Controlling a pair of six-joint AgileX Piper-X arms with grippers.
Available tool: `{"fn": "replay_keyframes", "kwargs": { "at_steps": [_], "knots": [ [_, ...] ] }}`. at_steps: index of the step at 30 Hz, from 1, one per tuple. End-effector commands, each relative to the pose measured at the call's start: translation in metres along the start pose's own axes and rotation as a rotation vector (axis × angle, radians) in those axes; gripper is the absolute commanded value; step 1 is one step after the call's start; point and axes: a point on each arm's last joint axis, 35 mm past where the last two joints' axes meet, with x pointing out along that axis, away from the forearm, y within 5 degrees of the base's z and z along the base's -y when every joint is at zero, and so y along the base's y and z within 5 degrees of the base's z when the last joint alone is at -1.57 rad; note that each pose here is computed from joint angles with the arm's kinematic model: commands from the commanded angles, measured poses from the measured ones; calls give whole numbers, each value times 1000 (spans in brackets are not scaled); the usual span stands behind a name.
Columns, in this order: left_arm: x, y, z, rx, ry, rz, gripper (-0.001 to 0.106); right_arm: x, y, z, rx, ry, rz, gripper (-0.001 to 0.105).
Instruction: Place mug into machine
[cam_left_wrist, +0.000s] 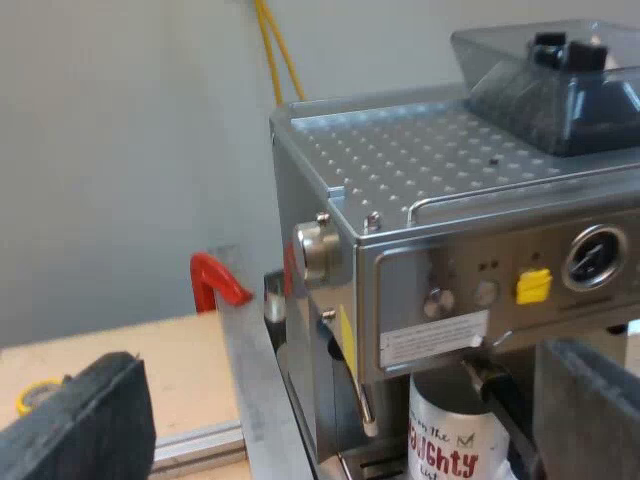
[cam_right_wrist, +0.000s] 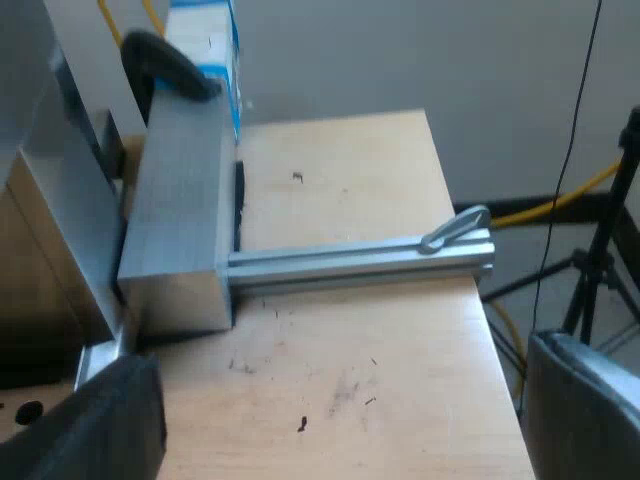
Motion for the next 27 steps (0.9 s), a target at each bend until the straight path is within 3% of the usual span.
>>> {"fn": "replay_keyframes", "kwargs": {
  "at_steps": [1, 5, 11, 15, 19, 27],
  "knots": [
    [-24, -5, -7, 11, -46, 15, 78, -18, 0, -10, -3, -54, -11, 74],
    [-36, -5, -16, 7, -39, 73, 78, -43, 2, -27, 6, -128, -29, 74],
    [-39, -1, -28, 17, 67, 161, 78, -66, 4, -51, 14, -198, -47, 74],
    [-40, 1, -34, 19, 121, 200, 78, -64, 6, -56, 14, -150, -44, 74],
    [-39, 3, -35, 22, 116, 237, 78, -56, 9, -60, 8, -139, -3, 74],
    [-2, 18, -54, 24, 114, 275, 78, -21, 19, -85, 4, -25, 31, 74]
  ]
}}
